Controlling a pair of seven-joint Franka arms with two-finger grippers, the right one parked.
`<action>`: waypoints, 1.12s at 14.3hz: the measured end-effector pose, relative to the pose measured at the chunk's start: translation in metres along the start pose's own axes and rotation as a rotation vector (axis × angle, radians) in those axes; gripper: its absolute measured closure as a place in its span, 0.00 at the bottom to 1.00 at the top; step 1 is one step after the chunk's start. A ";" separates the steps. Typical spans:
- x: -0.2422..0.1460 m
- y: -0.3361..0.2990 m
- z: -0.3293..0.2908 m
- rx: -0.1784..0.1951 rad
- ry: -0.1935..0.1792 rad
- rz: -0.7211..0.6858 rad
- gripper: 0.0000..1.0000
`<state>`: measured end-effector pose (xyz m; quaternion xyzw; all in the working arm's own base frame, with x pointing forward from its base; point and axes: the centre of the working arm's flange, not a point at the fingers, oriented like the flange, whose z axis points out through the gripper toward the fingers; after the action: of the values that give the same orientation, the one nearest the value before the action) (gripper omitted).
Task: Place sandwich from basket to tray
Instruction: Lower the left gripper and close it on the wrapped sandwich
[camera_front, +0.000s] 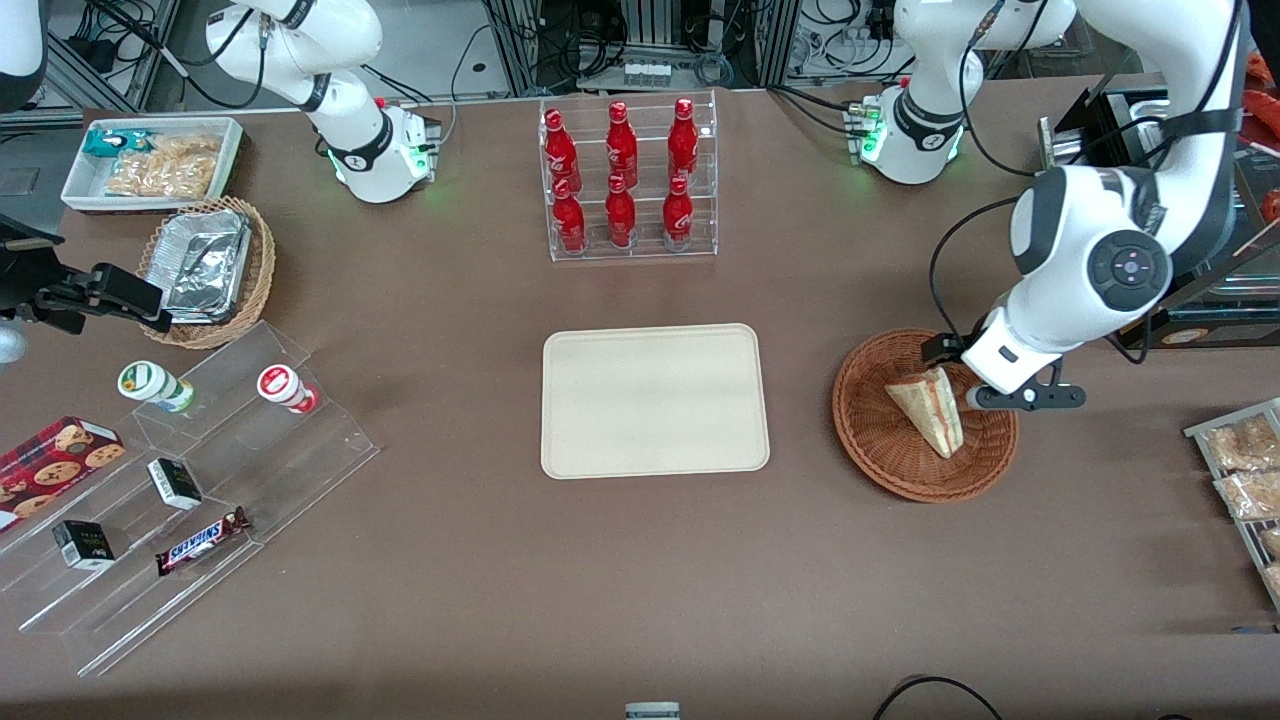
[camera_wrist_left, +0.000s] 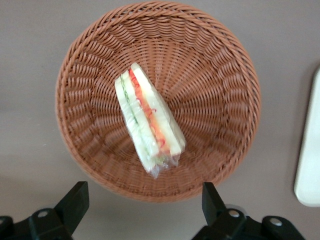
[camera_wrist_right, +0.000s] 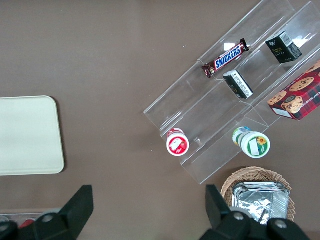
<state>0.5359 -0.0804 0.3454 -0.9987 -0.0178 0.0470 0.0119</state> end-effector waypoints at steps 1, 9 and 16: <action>-0.004 0.000 0.013 -0.006 0.025 -0.055 0.00; -0.018 -0.001 0.061 -0.058 0.102 -0.574 0.00; -0.012 0.000 0.097 -0.067 0.096 -0.625 0.12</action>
<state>0.5149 -0.0786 0.2498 -0.9457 -0.3248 -0.0065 -0.0061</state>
